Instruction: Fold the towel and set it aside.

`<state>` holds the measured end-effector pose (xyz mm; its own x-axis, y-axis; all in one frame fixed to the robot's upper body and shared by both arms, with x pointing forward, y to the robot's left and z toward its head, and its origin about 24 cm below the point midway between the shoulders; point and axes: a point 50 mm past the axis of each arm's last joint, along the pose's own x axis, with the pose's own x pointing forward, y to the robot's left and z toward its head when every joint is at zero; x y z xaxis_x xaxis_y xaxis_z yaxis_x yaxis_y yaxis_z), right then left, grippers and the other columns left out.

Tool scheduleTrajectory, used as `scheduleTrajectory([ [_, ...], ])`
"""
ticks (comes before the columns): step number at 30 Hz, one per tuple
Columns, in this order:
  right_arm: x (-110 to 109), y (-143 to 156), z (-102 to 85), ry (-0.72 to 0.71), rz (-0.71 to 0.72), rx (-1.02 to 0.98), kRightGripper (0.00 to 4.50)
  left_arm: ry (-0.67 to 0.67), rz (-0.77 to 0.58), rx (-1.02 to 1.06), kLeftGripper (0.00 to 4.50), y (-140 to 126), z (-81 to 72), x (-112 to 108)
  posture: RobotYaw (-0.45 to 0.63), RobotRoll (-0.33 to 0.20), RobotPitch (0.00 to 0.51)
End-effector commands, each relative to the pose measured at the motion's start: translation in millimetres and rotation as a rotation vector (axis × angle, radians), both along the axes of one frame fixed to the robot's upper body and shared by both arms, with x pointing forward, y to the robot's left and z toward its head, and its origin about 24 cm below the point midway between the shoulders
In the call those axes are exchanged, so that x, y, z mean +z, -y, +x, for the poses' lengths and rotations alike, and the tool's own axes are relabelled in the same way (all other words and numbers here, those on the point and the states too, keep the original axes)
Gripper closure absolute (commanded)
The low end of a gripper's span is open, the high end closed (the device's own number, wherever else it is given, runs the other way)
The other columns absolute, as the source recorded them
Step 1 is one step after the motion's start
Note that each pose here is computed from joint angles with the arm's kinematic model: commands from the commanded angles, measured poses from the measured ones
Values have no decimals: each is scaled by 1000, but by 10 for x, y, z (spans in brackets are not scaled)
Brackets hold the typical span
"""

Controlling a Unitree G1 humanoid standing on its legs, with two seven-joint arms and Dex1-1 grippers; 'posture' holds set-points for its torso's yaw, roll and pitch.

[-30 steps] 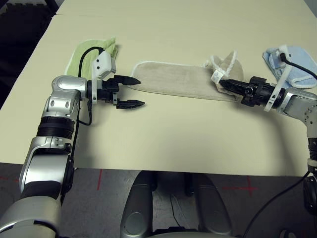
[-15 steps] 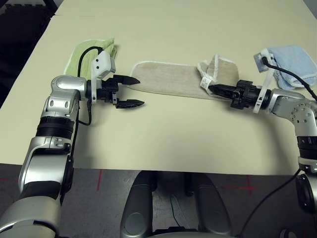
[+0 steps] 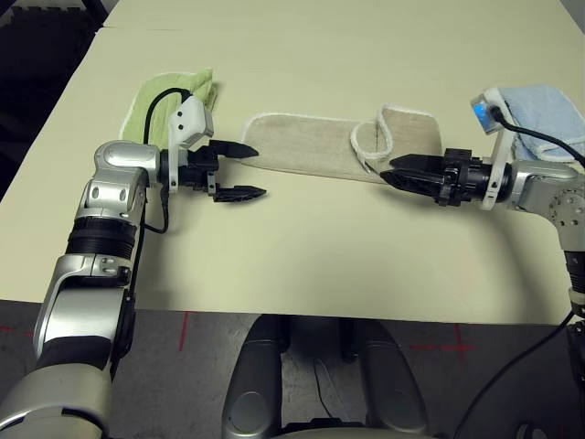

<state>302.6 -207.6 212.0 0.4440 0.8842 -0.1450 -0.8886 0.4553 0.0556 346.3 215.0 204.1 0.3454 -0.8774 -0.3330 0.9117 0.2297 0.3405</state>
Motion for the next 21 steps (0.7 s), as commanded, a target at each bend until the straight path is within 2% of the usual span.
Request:
scheduleTrajectory([
  [1,-14,182,24,161,-96,-8,39,-12,6,5,0,-1,-4,-56,-31,0,318],
  [4,-93,286,73,316,-173,17,39,-8,-7,23,0,3,11,-68,-32,0,317],
  [7,-149,353,146,395,-142,11,39,-1,-25,46,0,5,23,-82,-26,0,321],
  [13,-242,425,221,457,-109,53,39,25,-81,124,0,-37,37,-71,4,0,331],
  [21,-400,453,233,439,-142,158,39,75,-212,300,0,-8,79,-48,49,0,352],
])
